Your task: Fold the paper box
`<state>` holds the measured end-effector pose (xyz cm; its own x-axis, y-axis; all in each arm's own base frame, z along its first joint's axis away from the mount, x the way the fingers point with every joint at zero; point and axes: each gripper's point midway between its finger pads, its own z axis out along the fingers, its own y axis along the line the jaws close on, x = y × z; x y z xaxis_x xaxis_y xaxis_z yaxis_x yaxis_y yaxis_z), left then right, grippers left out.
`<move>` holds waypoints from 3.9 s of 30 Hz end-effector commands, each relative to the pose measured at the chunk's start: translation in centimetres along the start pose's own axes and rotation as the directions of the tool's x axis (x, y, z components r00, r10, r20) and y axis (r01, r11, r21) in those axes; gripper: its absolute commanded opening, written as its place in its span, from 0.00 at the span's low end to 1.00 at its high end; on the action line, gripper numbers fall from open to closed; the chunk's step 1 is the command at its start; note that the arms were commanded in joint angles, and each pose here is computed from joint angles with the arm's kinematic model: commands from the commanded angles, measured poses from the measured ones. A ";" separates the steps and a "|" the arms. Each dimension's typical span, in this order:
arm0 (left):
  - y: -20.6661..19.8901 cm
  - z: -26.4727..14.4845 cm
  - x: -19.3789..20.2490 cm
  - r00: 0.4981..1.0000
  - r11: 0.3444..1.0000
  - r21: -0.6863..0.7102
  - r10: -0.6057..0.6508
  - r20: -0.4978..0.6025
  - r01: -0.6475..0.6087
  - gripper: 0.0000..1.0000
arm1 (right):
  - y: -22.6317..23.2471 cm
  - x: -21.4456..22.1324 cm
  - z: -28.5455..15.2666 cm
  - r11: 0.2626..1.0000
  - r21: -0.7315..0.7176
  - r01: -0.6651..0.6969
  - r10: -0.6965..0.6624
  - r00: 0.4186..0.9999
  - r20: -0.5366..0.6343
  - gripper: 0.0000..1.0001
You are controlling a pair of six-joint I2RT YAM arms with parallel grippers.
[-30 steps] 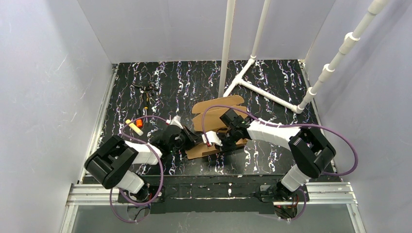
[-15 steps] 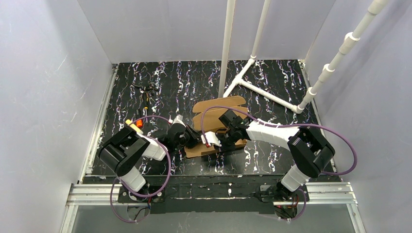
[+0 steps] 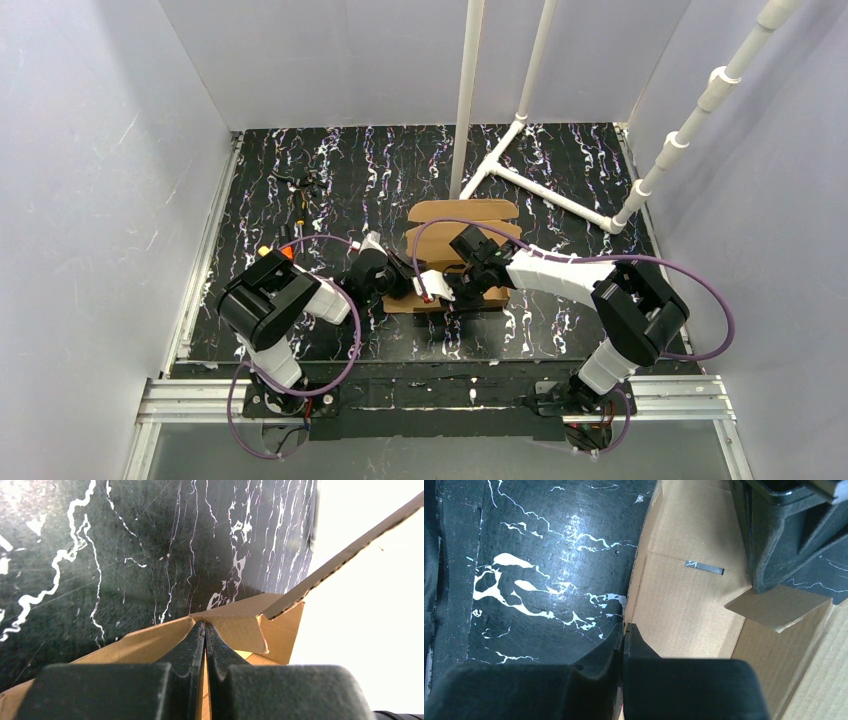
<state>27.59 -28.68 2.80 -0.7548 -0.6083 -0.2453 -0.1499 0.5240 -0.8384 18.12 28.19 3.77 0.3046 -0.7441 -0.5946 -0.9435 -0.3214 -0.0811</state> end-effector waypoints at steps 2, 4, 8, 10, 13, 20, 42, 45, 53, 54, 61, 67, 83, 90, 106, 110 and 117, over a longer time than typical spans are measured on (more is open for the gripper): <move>-2.6 1.1 -1.3 0.999 0.997 0.072 -0.017 0.050 0.014 0.00 | 1.2 0.1 0.9 0.999 -0.050 -0.016 0.016 1.000 0.005 0.02; -2.8 1.3 -1.3 0.999 0.997 0.077 -0.020 0.048 0.017 0.00 | 1.2 0.2 0.9 0.999 -0.050 -0.017 0.017 1.000 0.001 0.02; -2.8 1.1 -1.4 0.998 0.997 0.083 -0.012 0.057 0.007 0.00 | 0.6 0.5 1.1 0.999 -0.026 -0.037 0.036 0.999 -0.018 0.02; -2.8 0.5 -1.5 0.998 0.996 0.086 0.022 0.065 -0.027 0.00 | -0.3 0.7 1.0 0.998 0.010 -0.068 0.069 0.997 -0.031 0.02; -2.8 -0.8 -1.5 0.995 0.993 0.092 0.070 0.066 -0.076 0.00 | -1.2 0.8 0.8 0.994 0.046 -0.100 0.102 0.994 -0.032 0.02; -1.9 -5.6 -2.6 0.968 0.972 0.004 0.232 0.090 -0.234 0.07 | -1.8 0.8 0.5 0.989 0.068 -0.132 0.133 0.991 -0.016 0.02; 2.4 -11.3 2.3 0.986 0.986 -0.085 0.133 -0.101 -0.142 0.00 | -3.0 0.4 0.9 0.970 0.109 -0.219 0.219 0.976 0.012 0.01; 2.1 -10.7 2.2 0.987 0.987 -0.084 0.127 -0.102 -0.136 0.00 | -3.0 0.4 0.9 0.969 0.105 -0.222 0.222 0.975 0.016 0.01; 0.6 -8.2 2.2 0.987 0.989 -0.071 0.123 -0.101 -0.130 0.00 | -2.7 0.1 1.1 0.970 0.088 -0.225 0.224 0.974 0.027 0.01; 0.5 -7.7 2.2 0.987 0.989 -0.075 0.123 -0.105 -0.131 0.00 | -2.7 0.0 1.0 0.970 0.088 -0.226 0.224 0.974 0.029 0.01; 0.7 -5.2 1.2 0.985 0.978 -0.123 0.161 -0.062 -0.168 0.00 | -2.4 -0.1 1.1 0.972 0.072 -0.223 0.221 0.975 0.036 0.01; 0.3 -3.9 1.2 0.980 0.973 -0.130 0.185 -0.072 -0.193 0.00 | -2.0 -0.4 1.3 0.977 0.055 -0.206 0.204 0.978 0.040 0.01; -2.1 -2.7 5.3 0.939 0.968 0.055 0.252 -0.236 -0.246 0.00 | -2.2 -0.3 1.6 0.975 0.074 -0.208 0.206 0.978 0.028 0.01; -1.6 -3.5 4.0 0.945 0.959 0.044 0.283 -0.163 -0.279 0.00 | -2.2 0.0 1.7 0.976 0.078 -0.205 0.204 0.979 0.019 0.01; 0.3 -7.7 -3.7 0.940 0.945 -0.098 0.322 0.112 -0.312 0.00 | -2.1 0.2 1.7 0.976 0.076 -0.204 0.203 0.979 0.012 0.01; 0.5 -7.3 -5.6 0.933 0.942 -0.135 0.327 0.150 -0.309 0.00 | -2.0 0.1 1.7 0.977 0.072 -0.203 0.203 0.979 0.013 0.01; 0.3 -4.5 -6.3 0.931 0.928 -0.170 0.351 0.102 -0.332 0.00 | -1.9 0.2 1.8 0.977 0.066 -0.201 0.201 0.980 0.012 0.01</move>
<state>27.58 -21.41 5.73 -0.6991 -0.4684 -0.5402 -0.0194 0.7676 -0.6406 20.23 30.10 3.80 0.1145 -0.7607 -0.6390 -0.9925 -0.1149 -0.0411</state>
